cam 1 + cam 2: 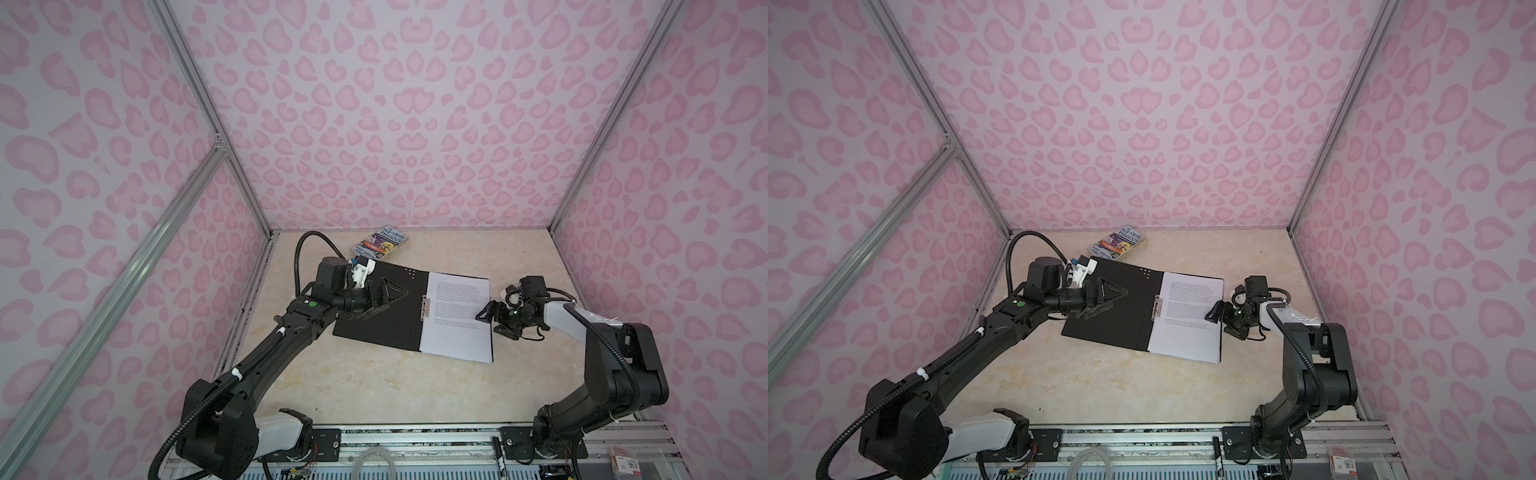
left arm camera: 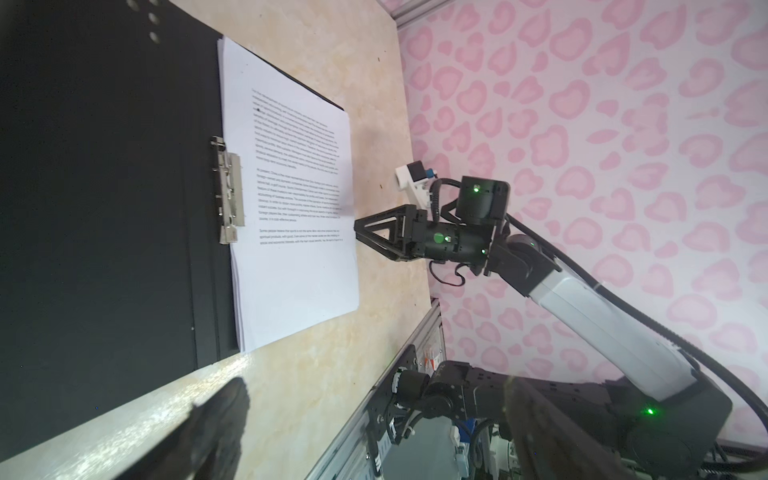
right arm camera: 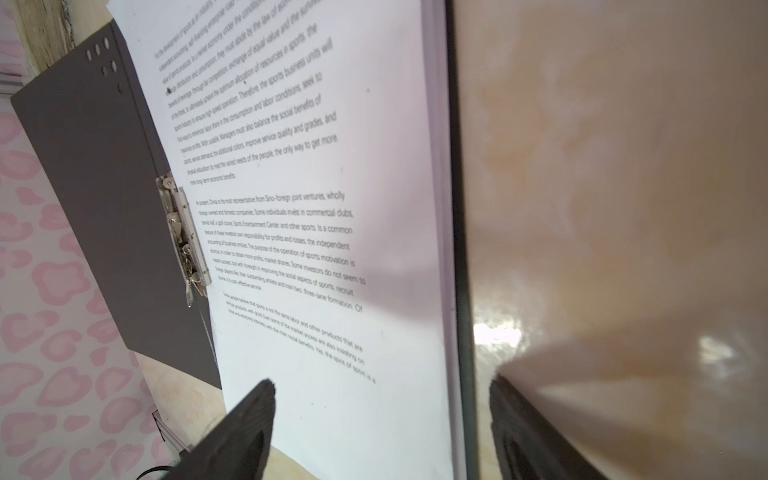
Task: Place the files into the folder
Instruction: 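Grasp the black cover edge with the left gripper and lift it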
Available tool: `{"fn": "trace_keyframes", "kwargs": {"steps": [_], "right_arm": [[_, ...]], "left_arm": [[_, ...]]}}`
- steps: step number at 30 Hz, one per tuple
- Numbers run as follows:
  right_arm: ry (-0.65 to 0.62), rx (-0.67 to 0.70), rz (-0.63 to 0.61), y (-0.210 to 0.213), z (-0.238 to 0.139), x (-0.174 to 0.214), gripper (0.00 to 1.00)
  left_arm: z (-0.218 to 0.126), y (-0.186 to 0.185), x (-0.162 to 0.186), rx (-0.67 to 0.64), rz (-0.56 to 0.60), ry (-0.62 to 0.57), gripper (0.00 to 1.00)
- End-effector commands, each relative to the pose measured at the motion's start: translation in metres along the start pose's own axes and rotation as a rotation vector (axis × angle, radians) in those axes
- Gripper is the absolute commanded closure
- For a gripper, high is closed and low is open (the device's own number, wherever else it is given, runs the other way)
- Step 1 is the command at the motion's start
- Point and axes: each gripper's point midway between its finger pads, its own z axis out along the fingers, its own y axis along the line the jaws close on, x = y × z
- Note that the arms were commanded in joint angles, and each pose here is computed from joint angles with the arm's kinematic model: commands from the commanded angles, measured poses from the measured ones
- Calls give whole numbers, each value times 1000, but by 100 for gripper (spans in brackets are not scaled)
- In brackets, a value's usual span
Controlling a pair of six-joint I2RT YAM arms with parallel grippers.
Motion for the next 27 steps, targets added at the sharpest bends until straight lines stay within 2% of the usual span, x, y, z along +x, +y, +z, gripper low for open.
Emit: {"fn": "trace_keyframes", "kwargs": {"steps": [1,4,6,8,13,17,21,23,27], "right_arm": [[95,110,69,-25,2,28,17],[104,111,67,-26,2,30,17],[107,110,66,-26,2,31,17],[113,109,66,-27,3,32,17],[117,99,69,-26,5,31,17],[124,96,75,-26,7,30,17],[128,92,76,-25,9,29,16],[130,89,77,-25,10,30,16],[135,84,77,-24,10,28,16]], "left_arm": [[-12,35,-15,-173,-65,-90,3],[-34,90,-23,-352,-156,-152,3],[-56,122,-28,-479,-163,-208,3],[-70,142,-34,-541,-147,-243,3],[-67,171,-54,-497,-160,-203,3],[-46,194,-68,-446,-163,-118,3],[-27,221,-76,-449,-169,-47,2],[-16,224,-77,-406,-176,-5,1],[1,198,-74,-208,-187,58,3]]}}
